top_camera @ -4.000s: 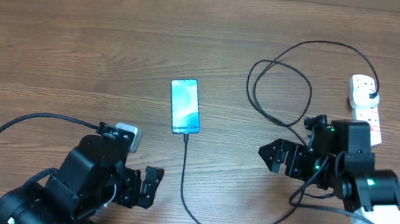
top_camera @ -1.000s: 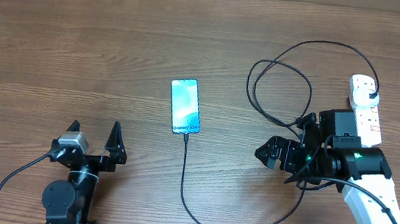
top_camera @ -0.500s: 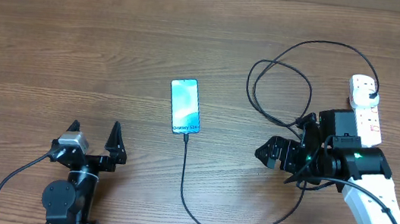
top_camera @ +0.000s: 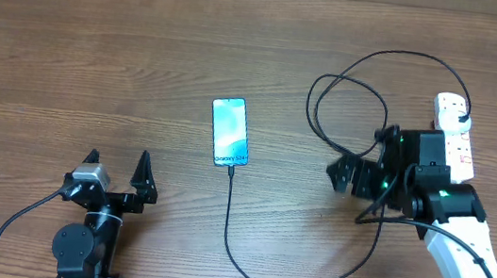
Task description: Plug charger to phone and switch on socket
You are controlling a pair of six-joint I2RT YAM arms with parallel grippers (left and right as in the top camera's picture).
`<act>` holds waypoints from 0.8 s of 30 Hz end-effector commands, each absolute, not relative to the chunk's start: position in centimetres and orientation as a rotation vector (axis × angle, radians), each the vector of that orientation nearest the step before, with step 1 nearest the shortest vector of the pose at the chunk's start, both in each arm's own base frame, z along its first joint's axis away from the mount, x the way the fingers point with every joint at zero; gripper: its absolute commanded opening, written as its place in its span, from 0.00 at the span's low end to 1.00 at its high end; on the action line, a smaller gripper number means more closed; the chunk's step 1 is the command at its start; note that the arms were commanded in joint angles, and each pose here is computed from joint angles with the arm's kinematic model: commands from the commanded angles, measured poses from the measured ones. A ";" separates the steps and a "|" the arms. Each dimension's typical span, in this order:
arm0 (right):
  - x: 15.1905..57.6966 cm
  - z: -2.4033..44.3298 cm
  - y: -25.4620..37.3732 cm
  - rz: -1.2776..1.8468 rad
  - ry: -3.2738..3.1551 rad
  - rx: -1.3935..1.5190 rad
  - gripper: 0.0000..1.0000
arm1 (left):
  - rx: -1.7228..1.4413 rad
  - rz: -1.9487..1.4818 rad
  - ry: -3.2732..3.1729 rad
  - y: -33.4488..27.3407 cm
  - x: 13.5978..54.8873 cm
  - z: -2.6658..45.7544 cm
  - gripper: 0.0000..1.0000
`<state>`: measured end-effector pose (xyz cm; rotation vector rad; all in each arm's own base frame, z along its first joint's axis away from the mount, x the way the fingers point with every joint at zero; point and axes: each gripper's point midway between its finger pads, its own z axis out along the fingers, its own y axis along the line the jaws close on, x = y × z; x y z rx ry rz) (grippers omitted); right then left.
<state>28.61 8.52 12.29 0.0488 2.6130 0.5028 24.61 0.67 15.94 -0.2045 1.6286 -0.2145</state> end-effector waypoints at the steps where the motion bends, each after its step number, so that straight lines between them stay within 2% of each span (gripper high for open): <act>1: 30.3 15.2 8.4 0.452 2.388 -0.052 1.00 | -0.195 -0.240 1.627 0.2 24.6 15.9 1.00; 4: 30.7 20.7 8.4 0.455 2.003 -0.103 1.00 | -0.195 -0.240 1.627 0.2 24.6 15.9 1.00; 12: 27.4 26.3 7.6 0.436 1.597 -0.133 1.00 | -0.195 -0.240 1.627 0.2 24.6 15.9 1.00; 17: 25.3 27.4 6.9 0.421 1.466 -0.122 1.00 | -0.195 -0.240 1.627 0.2 24.6 15.9 1.00; 24: 24.0 26.3 5.8 0.392 1.416 -0.099 1.00 | -0.195 -0.239 1.627 0.2 24.6 15.9 1.00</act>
